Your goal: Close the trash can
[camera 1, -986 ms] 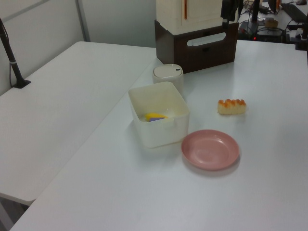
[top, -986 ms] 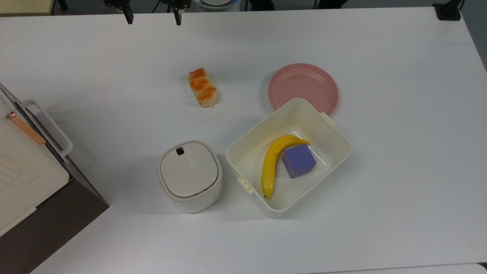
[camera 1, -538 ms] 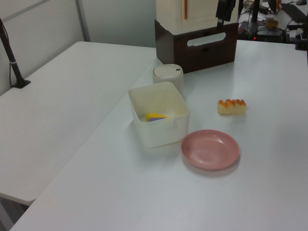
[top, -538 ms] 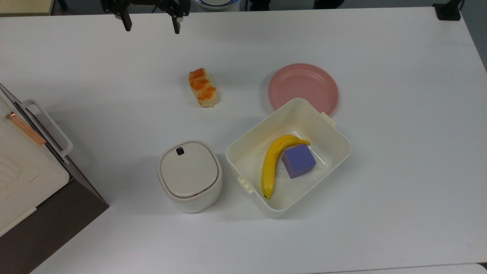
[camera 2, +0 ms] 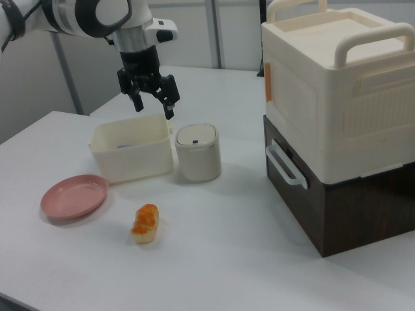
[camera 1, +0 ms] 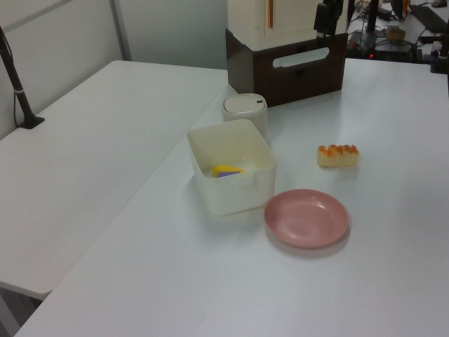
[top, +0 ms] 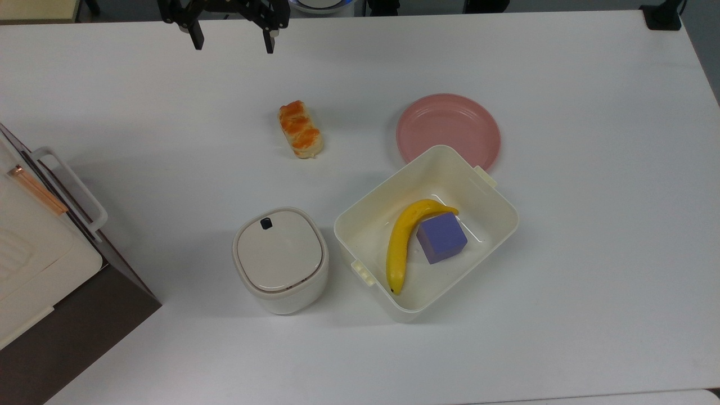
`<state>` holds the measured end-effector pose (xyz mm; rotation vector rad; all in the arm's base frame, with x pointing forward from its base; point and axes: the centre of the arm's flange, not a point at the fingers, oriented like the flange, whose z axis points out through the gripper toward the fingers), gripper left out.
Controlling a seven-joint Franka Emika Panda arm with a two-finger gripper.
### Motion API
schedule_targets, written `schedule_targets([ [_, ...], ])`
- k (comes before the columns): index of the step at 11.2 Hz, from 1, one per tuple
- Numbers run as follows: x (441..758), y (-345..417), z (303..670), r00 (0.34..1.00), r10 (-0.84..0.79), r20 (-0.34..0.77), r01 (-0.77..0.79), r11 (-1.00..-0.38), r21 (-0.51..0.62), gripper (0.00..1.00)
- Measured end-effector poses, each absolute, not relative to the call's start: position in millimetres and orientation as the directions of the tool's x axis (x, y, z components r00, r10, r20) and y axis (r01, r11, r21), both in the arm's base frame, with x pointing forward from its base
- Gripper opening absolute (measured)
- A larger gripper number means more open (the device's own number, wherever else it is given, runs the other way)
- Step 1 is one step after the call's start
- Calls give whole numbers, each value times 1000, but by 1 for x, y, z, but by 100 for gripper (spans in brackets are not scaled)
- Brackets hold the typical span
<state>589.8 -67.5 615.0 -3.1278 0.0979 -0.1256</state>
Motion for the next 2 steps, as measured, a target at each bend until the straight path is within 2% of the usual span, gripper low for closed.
schedule_targets([
  [2, 590, -67, 615, 995, -63, 79, -62, -998, -12, 100],
])
